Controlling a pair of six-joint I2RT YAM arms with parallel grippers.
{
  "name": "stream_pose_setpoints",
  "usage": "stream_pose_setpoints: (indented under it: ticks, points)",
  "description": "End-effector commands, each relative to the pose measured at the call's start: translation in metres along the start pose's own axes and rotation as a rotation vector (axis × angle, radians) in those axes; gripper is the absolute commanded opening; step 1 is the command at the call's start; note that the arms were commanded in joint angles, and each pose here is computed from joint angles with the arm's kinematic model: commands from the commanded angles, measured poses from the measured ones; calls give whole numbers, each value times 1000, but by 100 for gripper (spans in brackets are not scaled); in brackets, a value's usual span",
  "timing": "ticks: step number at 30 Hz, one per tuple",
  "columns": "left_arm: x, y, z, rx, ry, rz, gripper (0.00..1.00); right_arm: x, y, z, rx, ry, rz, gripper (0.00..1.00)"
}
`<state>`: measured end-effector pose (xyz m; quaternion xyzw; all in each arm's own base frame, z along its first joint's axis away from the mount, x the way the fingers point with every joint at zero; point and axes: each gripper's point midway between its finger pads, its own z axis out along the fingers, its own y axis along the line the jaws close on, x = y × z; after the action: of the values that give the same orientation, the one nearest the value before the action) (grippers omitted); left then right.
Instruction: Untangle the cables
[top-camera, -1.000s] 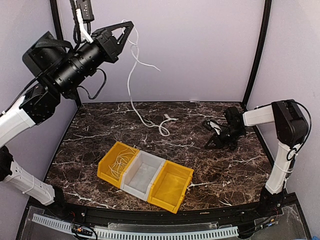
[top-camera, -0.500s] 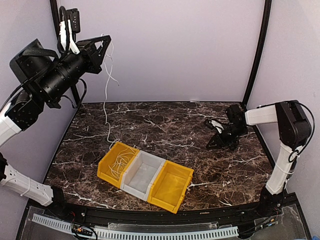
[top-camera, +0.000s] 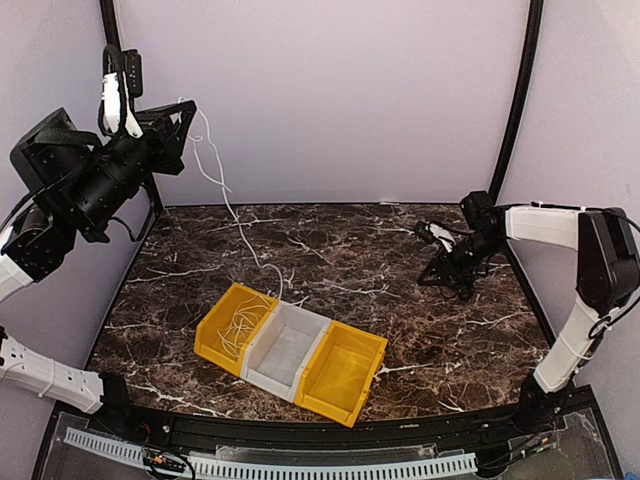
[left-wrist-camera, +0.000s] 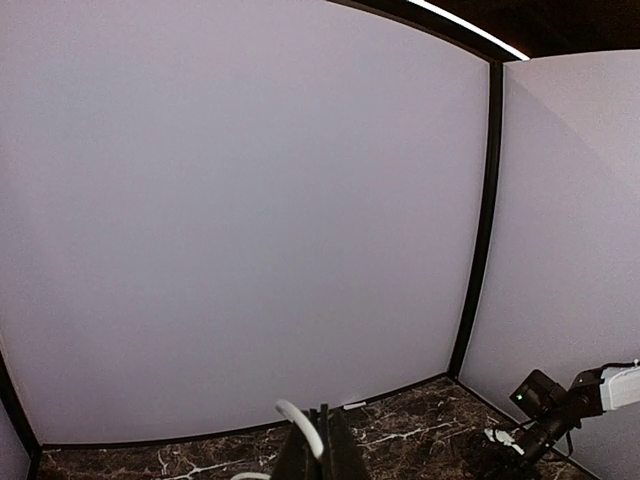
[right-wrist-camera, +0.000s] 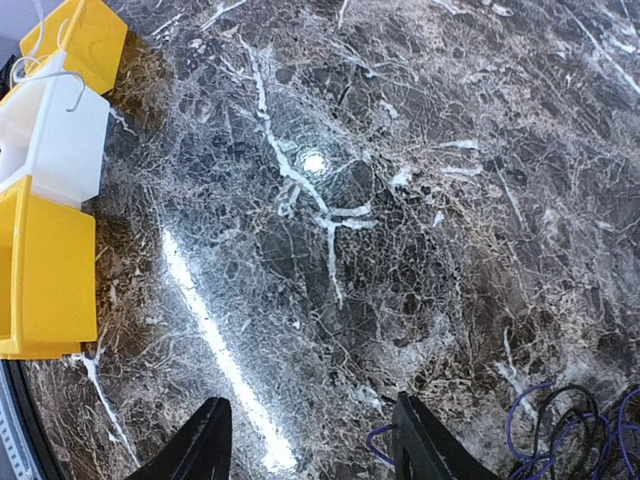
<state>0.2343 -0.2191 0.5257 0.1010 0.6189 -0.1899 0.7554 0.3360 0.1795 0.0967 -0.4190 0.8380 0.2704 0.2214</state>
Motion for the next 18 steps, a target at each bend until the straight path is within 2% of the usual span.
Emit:
stream_pose_setpoints:
  ticks: [1, 8, 14, 18]
  points:
    - [-7, 5, -4, -12, -24, -9, 0, -14, 10, -24, 23, -30, -50, 57]
    - [-20, -2, 4, -3, -42, 42, 0, -8, 20, -30, 36, -59, -78, 60]
    - [-52, -2, 5, -2, -100, 71, 0, 9, 27, -21, 35, -89, -77, 60]
    - [-72, -3, 10, -23, -134, 151, 0, 23, 29, -12, 25, -73, -66, 61]
